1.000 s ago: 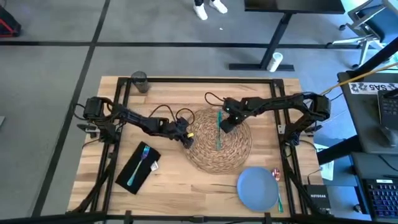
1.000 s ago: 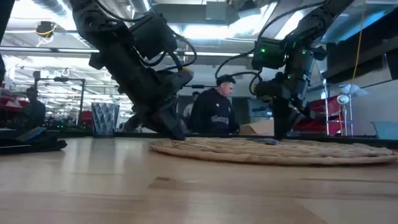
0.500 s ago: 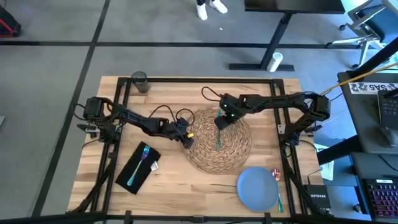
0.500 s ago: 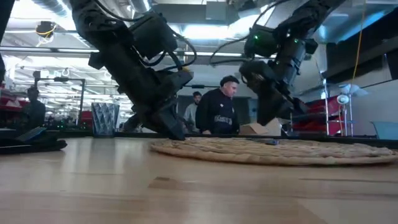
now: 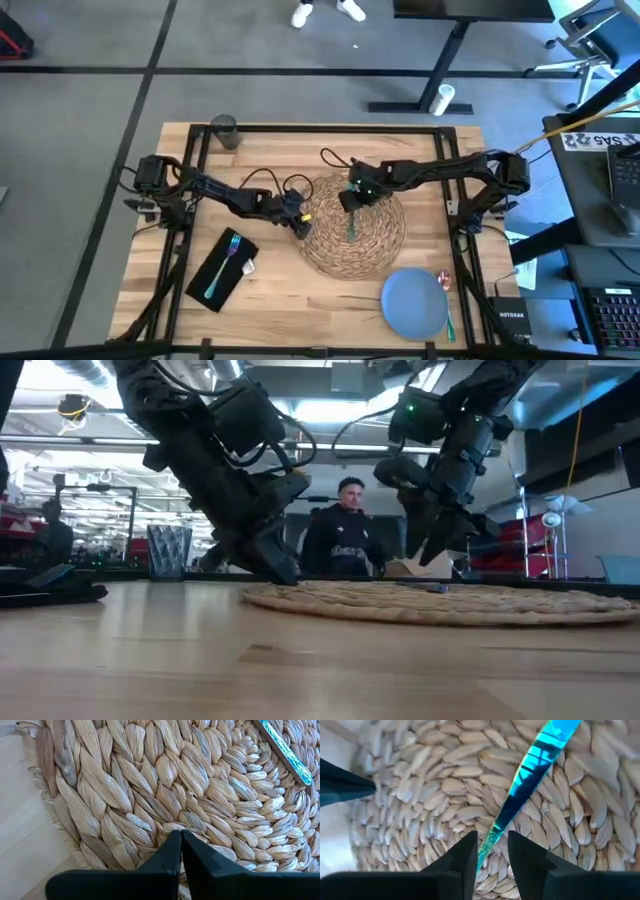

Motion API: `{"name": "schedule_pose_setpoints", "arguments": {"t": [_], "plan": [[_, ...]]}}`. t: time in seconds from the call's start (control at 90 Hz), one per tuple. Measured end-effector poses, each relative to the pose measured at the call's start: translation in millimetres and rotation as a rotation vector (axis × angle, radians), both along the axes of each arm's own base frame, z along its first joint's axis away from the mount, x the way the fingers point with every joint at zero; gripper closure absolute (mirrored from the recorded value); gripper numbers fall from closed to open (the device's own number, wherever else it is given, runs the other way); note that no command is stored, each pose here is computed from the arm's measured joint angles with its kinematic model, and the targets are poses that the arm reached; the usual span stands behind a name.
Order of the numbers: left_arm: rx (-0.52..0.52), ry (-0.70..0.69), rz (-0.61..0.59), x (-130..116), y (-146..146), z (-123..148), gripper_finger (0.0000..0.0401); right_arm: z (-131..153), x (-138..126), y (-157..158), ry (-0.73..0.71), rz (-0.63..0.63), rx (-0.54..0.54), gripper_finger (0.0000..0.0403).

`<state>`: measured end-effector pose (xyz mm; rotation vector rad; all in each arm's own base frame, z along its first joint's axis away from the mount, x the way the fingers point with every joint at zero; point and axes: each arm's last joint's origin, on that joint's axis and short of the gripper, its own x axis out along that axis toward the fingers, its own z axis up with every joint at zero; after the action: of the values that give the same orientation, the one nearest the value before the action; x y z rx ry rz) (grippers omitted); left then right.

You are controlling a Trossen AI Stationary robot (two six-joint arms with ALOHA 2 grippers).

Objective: Set table place
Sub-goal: Adjust the blue table knife on the brown placemat

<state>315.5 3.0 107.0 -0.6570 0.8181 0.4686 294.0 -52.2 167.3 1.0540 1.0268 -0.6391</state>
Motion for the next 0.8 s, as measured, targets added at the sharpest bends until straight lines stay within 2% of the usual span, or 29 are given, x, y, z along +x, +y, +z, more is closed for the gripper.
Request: {"name": "schedule_pose_setpoints", "arguments": {"t": [0.444,0.8], "plan": [[0.021,0.003,-0.014,-0.1,0.4,0.0,0.0401,-25.3,9.7,6.6,0.058,-0.05,0.007,0.0308],[0.023,0.004,-0.013,-0.2,0.6,-0.2,0.0401,-30.5,9.1,5.9,0.098,-0.06,-0.011,0.0308]]}}
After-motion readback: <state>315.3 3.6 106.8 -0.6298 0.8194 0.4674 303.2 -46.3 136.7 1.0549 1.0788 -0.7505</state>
